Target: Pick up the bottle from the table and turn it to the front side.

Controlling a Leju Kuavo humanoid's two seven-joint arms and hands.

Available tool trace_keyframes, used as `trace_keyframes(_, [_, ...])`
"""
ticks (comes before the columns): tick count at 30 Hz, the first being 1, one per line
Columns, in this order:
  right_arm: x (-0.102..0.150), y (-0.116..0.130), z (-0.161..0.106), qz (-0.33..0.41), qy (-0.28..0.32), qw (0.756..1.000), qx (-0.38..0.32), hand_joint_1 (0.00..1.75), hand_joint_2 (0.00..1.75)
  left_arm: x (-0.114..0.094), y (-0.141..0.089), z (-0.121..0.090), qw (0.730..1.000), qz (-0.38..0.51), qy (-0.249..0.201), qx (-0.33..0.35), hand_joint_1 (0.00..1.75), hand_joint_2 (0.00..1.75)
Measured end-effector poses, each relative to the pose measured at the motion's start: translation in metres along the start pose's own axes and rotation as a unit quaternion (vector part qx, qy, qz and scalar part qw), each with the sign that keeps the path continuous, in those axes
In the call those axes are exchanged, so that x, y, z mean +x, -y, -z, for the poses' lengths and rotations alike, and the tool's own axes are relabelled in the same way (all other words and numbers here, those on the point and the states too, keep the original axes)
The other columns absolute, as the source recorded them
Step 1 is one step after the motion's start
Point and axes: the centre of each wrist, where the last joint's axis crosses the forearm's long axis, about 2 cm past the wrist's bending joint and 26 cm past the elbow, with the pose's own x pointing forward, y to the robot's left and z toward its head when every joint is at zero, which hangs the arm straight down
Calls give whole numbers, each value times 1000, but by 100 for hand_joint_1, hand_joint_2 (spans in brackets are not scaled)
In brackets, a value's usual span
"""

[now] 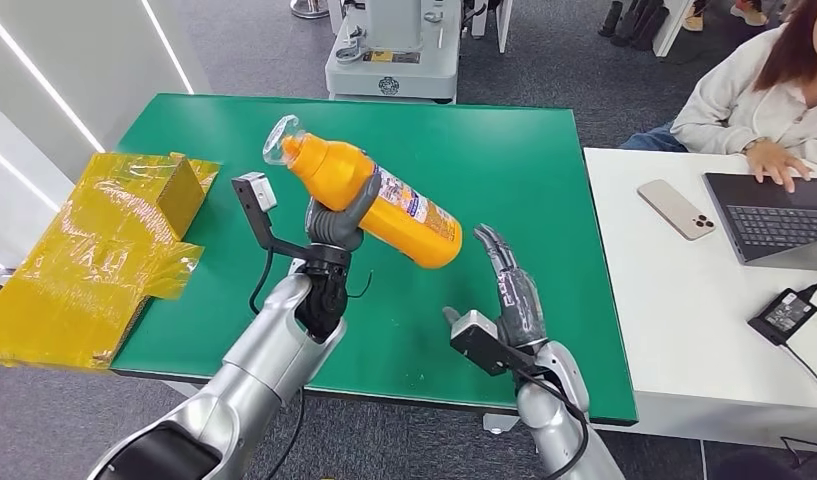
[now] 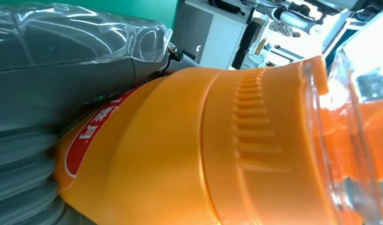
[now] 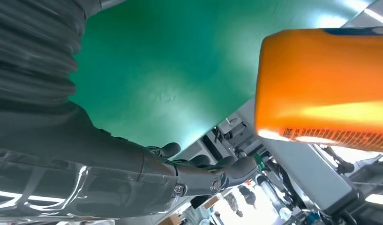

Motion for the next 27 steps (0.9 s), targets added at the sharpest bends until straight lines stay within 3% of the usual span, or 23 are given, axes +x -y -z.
trace_keyframes(7, [11,5,-11,17,15,999,-27,0,175,7,-4,7,991,127,48,0,175,175])
trace_keyframes(10, [20,7,-16,22,31,999,-34,0,175,17,-7,14,954,285,92,-10,175,175])
trace_keyframes(12, [29,9,-18,24,45,998,-41,0,175,29,-8,22,903,409,127,-25,175,175])
trace_keyframes(17, [51,20,-20,20,86,994,-62,0,175,63,-8,46,736,649,188,-51,175,175])
trace_keyframes(20, [59,27,-20,14,106,991,-76,0,175,79,-11,56,646,730,217,-48,175,175])
trace_keyframes(22, [64,31,-22,7,120,989,-86,0,175,87,-15,60,603,764,226,-49,175,175])
trace_keyframes(25, [68,37,-24,3,137,985,-105,0,175,92,-24,62,550,804,219,-51,175,175])
trace_keyframes(27, [70,41,-27,11,150,981,-119,0,175,93,-32,60,489,846,206,-56,175,175])
